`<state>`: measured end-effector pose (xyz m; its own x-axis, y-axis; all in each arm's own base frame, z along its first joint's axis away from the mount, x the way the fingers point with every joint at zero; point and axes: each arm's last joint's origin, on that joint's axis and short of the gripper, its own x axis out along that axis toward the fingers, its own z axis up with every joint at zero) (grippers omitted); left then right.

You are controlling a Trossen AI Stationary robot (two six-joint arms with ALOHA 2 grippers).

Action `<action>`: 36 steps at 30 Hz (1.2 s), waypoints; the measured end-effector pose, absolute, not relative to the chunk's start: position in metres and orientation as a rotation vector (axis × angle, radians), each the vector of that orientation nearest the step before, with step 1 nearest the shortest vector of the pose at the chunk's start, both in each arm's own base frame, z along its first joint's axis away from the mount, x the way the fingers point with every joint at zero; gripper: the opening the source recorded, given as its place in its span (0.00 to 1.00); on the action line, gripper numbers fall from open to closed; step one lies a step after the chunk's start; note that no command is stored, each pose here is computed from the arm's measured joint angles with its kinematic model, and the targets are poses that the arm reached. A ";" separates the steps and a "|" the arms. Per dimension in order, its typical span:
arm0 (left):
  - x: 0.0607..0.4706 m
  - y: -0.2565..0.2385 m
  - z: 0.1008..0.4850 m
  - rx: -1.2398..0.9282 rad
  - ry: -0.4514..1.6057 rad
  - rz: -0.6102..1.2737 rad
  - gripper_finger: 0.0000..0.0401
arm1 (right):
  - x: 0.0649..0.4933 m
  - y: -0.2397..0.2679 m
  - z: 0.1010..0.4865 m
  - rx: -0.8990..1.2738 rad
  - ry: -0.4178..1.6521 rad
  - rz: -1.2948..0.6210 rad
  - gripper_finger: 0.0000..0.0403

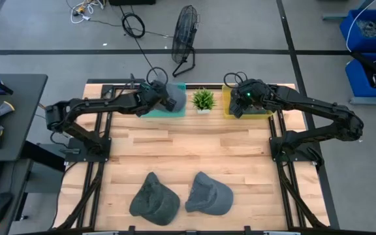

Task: Pick & Place hat
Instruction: Put the left blue cap into the blue bin

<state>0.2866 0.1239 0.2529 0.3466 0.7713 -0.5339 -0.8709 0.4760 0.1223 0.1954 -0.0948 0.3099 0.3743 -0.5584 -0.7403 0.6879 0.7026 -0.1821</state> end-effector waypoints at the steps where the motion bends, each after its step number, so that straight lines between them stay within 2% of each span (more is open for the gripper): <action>1: 0.287 0.123 0.251 -0.194 0.591 1.070 0.01 | 0.195 -0.095 0.310 0.167 0.877 -0.803 0.31; 16: 0.284 0.132 0.232 -0.261 0.648 1.176 0.01 | 0.195 -0.095 0.310 0.167 0.877 -0.803 0.31; 21: 0.287 0.125 0.232 -0.258 0.651 1.162 0.01 | 0.195 -0.095 0.310 0.167 0.877 -0.802 0.31; 29: 0.289 0.124 0.228 -0.382 0.607 1.146 0.01 | 0.195 -0.095 0.310 0.167 0.877 -0.803 0.31; 36: 0.289 0.127 0.220 -0.371 0.656 1.120 0.07 | 0.195 -0.095 0.310 0.167 0.877 -0.803 0.31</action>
<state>0.2894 0.1271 0.2196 0.2785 0.7054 -0.6518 -0.9136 0.4039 0.0467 0.1954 -0.0948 0.3099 0.3743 -0.5585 -0.7403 0.6879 0.7025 -0.1821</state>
